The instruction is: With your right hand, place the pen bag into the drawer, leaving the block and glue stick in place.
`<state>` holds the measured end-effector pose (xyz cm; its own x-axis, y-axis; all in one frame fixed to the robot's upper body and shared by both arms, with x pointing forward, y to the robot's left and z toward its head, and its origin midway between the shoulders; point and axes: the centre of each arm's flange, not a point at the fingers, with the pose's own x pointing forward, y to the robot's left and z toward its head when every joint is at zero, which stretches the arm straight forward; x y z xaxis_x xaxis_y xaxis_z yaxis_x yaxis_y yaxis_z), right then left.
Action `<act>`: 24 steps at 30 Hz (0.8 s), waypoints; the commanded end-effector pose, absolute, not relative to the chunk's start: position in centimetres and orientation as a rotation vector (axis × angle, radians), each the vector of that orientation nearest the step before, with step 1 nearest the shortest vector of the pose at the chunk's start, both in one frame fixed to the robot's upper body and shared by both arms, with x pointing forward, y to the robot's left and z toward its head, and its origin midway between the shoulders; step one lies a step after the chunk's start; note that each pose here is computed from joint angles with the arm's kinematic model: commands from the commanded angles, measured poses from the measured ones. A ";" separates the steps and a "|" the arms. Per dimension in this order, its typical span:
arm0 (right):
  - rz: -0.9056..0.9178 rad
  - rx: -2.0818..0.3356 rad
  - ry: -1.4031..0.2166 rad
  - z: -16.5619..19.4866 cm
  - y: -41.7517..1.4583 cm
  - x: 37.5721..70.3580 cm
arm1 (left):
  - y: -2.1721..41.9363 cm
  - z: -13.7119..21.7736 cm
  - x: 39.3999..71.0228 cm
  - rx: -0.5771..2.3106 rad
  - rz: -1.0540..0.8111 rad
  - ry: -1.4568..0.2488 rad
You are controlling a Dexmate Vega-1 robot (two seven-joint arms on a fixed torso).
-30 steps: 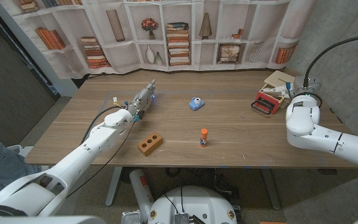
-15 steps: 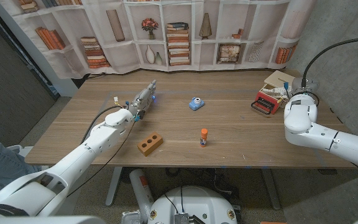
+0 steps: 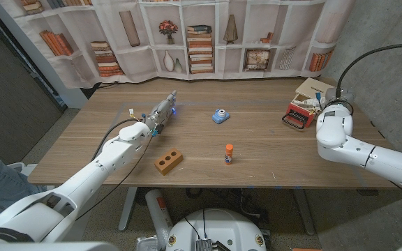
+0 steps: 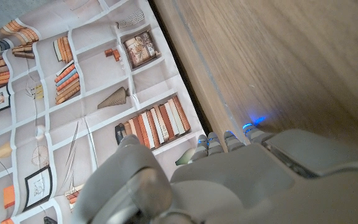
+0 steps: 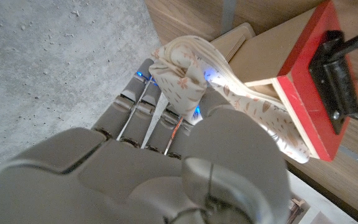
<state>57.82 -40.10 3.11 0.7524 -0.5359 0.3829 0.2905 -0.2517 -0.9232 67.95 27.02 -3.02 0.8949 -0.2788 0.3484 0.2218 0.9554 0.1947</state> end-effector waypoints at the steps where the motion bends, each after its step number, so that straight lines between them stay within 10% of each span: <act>1: -0.790 -1.638 0.183 3.2 -39.9 57.5 | 26.7 -3.0 67.9 0.157 -0.267 -0.382; 24: -0.768 -1.645 0.201 4.5 -40.2 55.7 | 26.1 -3.1 68.3 0.151 -0.279 -0.384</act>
